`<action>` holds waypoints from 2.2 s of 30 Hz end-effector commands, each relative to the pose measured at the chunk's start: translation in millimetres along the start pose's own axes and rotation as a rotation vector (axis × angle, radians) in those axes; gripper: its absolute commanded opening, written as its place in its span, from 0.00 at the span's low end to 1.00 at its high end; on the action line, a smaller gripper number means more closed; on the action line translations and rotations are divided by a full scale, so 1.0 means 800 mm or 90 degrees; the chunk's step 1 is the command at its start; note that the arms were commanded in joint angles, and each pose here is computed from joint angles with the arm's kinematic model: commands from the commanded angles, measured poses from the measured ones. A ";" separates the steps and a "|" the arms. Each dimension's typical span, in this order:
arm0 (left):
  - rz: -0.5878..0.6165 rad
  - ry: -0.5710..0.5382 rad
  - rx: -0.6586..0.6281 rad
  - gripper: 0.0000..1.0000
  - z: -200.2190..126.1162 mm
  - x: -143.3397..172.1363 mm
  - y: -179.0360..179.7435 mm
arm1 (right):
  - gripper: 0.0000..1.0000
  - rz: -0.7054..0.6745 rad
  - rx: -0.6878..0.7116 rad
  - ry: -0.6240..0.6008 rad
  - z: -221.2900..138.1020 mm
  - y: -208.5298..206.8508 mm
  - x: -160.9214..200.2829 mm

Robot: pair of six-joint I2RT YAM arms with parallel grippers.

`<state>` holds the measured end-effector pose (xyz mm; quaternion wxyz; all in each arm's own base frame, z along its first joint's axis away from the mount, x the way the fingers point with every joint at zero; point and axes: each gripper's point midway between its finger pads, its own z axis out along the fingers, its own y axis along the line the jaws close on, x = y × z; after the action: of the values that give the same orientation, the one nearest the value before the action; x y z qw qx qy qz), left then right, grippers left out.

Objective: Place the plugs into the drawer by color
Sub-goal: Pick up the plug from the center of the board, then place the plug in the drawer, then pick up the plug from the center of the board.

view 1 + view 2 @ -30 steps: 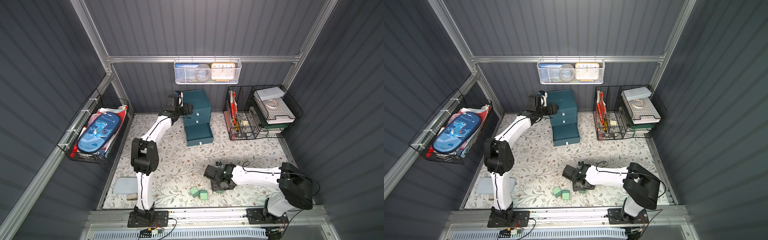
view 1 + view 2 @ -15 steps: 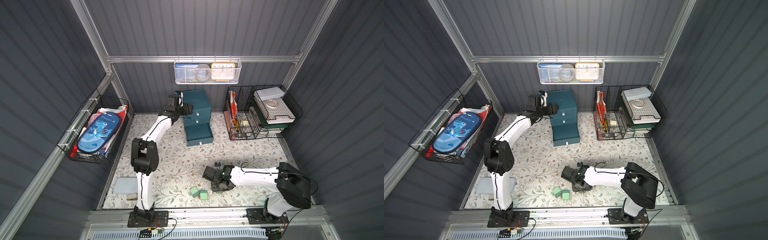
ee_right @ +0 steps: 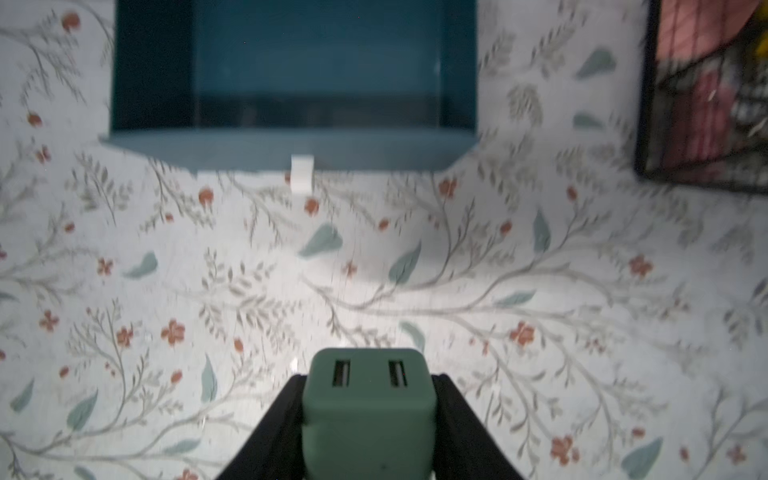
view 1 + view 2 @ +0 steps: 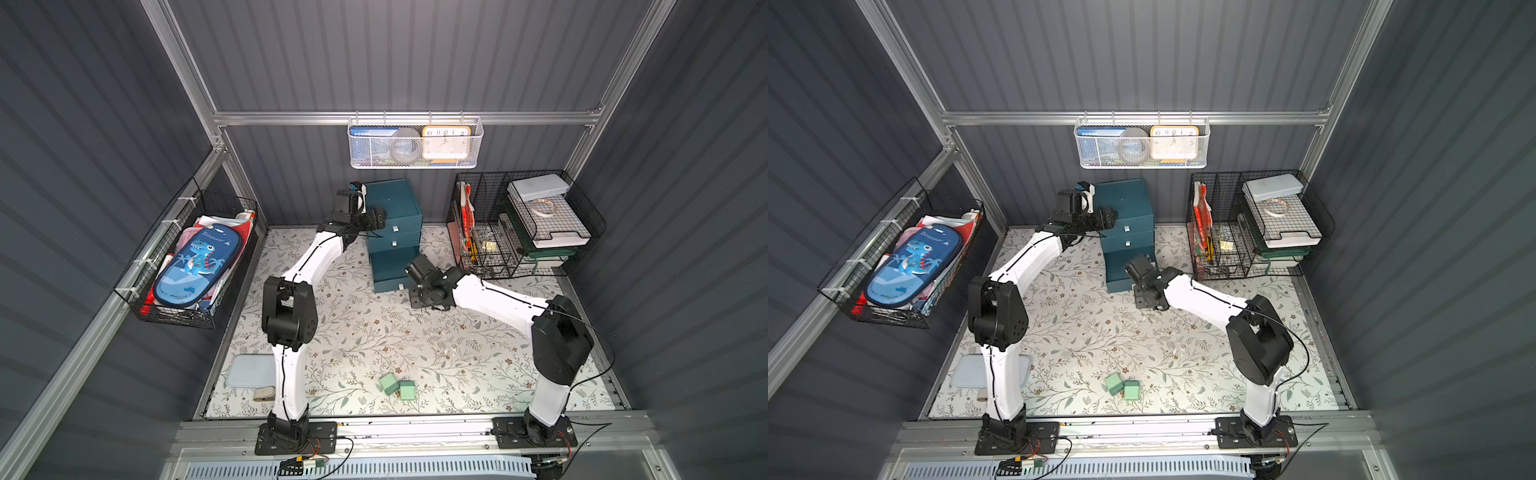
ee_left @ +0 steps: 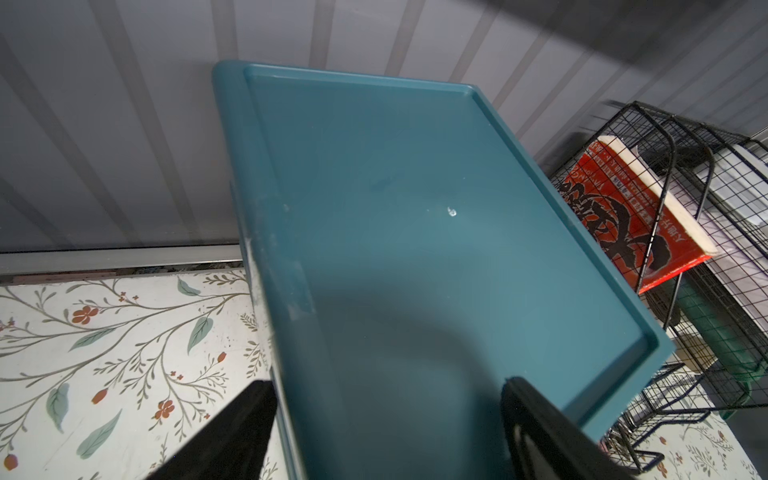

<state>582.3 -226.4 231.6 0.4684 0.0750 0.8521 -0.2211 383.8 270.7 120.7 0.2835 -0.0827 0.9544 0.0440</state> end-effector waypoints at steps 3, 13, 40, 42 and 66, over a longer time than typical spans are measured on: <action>-0.008 0.163 -0.046 0.89 0.022 0.107 0.030 | 0.33 -0.079 -0.005 -0.115 0.024 0.006 -0.089; -0.007 0.161 -0.046 0.89 0.020 0.105 0.030 | 0.34 -0.113 0.015 -0.139 0.088 0.007 -0.132; -0.005 0.161 -0.044 0.89 0.020 0.105 0.029 | 0.64 -0.081 0.006 -0.113 0.092 -0.009 -0.149; -0.005 0.161 -0.045 0.89 0.020 0.105 0.029 | 0.64 -0.081 -0.030 -0.110 0.061 0.000 -0.150; 0.000 0.145 -0.031 0.89 0.016 0.093 0.022 | 0.66 -0.374 -0.157 0.137 -0.115 0.089 0.292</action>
<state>582.2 -227.0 232.0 0.4685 0.0762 0.8515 -0.2227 138.2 303.3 75.1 0.1668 -0.4117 0.8928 0.0748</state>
